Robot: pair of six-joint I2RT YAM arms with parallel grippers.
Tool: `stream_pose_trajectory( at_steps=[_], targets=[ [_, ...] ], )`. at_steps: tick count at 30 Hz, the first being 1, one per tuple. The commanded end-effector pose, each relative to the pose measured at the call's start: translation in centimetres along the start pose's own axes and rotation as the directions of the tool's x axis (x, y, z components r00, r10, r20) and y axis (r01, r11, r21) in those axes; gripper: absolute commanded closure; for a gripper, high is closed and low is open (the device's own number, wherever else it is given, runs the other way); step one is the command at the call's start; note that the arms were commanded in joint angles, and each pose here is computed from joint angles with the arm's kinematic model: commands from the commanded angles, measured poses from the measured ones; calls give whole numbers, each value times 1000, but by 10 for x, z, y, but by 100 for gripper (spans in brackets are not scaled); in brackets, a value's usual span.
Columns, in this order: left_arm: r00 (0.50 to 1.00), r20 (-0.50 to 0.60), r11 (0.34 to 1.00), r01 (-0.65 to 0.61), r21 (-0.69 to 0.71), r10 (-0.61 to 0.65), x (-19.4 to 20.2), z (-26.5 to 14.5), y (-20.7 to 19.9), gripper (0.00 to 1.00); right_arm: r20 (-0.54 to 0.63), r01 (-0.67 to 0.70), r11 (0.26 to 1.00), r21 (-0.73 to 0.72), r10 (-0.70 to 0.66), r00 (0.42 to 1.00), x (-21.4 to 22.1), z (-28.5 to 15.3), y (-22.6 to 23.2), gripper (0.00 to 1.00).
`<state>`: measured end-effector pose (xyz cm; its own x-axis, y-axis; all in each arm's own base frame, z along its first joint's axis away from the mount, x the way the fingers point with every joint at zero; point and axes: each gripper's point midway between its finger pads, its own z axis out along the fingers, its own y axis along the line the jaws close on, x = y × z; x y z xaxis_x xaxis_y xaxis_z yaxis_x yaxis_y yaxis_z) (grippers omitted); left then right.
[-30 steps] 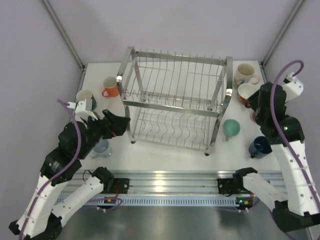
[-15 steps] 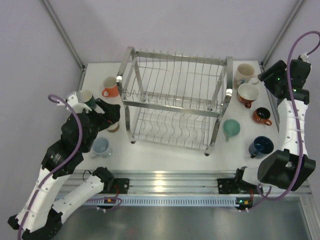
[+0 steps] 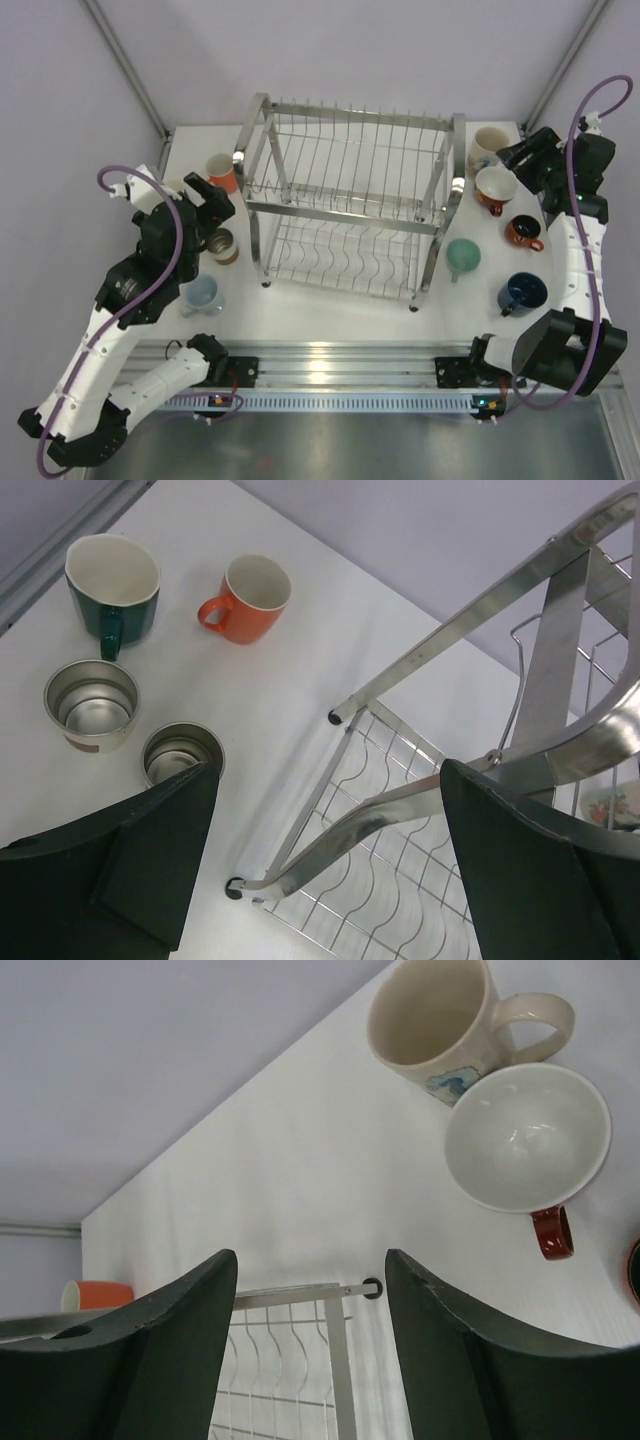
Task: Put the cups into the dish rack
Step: Grab a cup with the left arm
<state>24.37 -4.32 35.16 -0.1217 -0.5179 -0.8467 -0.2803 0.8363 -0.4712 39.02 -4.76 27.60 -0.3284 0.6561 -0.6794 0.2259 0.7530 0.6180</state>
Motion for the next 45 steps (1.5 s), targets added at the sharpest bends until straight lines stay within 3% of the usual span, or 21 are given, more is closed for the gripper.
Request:
stream_pose_trajectory(
  at_steps=[1,5,6,7,9,14,21,31,38,45],
  targets=[
    [1000,13,998,-18,-64,19,-3,11,1,2,109,68,988,-140,-53,993,-27,-21,35,38],
    [995,-92,998,-30,-59,24,15,31,-1,2,114,75,982,-171,-56,992,-27,-27,42,39],
    [996,-93,995,-6,-105,-4,10,42,14,2,115,79,981,-180,-59,992,-27,-30,45,39],
    [984,-175,998,19,-62,-30,23,47,13,2,114,80,980,-183,-59,992,-26,-31,45,39],
    [976,-184,986,87,-144,-113,16,67,44,3,115,92,978,-188,-72,991,-25,-33,47,39],
    [926,-287,955,180,-236,-245,36,97,90,16,110,90,976,-198,-69,992,-20,-35,47,40],
    [922,-320,936,107,-335,-220,75,103,128,23,114,87,964,-251,-60,992,-13,-43,57,43],
    [872,-431,917,48,-396,-232,139,110,162,30,115,88,960,-264,-60,992,-13,-43,60,44],
    [833,-495,929,58,-365,-247,159,125,159,32,115,97,960,-262,-68,991,-10,-44,60,44],
    [813,-524,927,50,-371,-254,172,130,163,45,112,96,959,-267,-68,991,-8,-43,61,44]
  ],
)
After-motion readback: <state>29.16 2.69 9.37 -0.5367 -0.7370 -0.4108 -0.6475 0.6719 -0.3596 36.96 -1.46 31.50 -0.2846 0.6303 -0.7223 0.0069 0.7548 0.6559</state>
